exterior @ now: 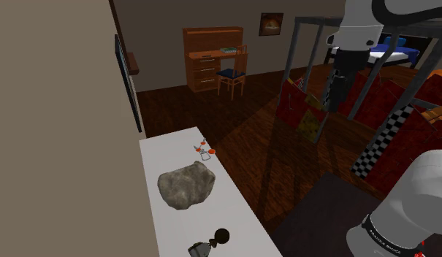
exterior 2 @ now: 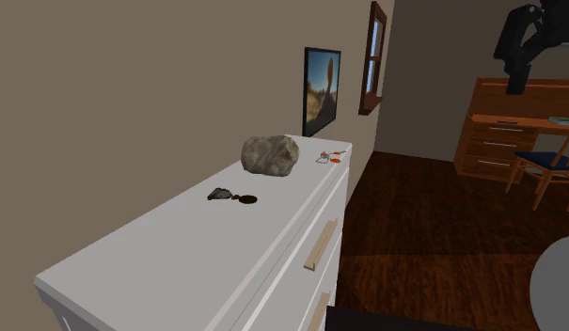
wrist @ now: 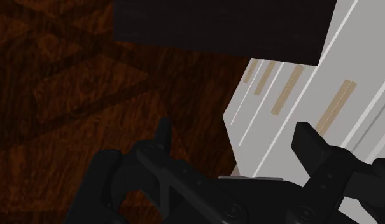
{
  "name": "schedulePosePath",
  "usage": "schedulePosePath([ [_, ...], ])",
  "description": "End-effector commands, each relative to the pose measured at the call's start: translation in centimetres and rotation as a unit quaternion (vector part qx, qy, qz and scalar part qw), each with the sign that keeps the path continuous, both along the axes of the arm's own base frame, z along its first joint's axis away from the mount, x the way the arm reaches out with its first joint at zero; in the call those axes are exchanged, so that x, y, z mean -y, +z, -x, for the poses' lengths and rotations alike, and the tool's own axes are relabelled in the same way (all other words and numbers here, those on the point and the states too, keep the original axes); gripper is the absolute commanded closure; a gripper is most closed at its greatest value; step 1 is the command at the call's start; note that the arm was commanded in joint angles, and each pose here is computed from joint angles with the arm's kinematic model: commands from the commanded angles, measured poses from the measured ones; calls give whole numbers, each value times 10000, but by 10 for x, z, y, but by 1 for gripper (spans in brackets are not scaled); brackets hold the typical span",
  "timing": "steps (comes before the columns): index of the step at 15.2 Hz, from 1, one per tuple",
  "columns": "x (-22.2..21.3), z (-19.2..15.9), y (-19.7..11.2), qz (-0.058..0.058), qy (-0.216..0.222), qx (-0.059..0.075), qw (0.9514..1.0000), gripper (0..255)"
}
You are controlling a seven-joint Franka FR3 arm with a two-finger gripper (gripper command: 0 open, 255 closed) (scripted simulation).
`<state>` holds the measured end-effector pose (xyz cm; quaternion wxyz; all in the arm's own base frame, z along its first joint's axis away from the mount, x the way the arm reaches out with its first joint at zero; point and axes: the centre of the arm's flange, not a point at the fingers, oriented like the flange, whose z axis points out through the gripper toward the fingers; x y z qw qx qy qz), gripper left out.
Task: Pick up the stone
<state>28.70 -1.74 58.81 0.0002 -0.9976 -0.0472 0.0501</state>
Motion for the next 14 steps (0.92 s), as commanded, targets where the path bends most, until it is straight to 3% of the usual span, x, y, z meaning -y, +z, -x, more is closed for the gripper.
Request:
schedulePosePath([
  [1, 0, 0, 0, 0, 0, 0, 10000, 0],
  [7, -40, -25, -46, -637, 56, 73, 9979, 0],
  [14, -94, -54, -92, -1378, 122, 157, 9903, 0],
])
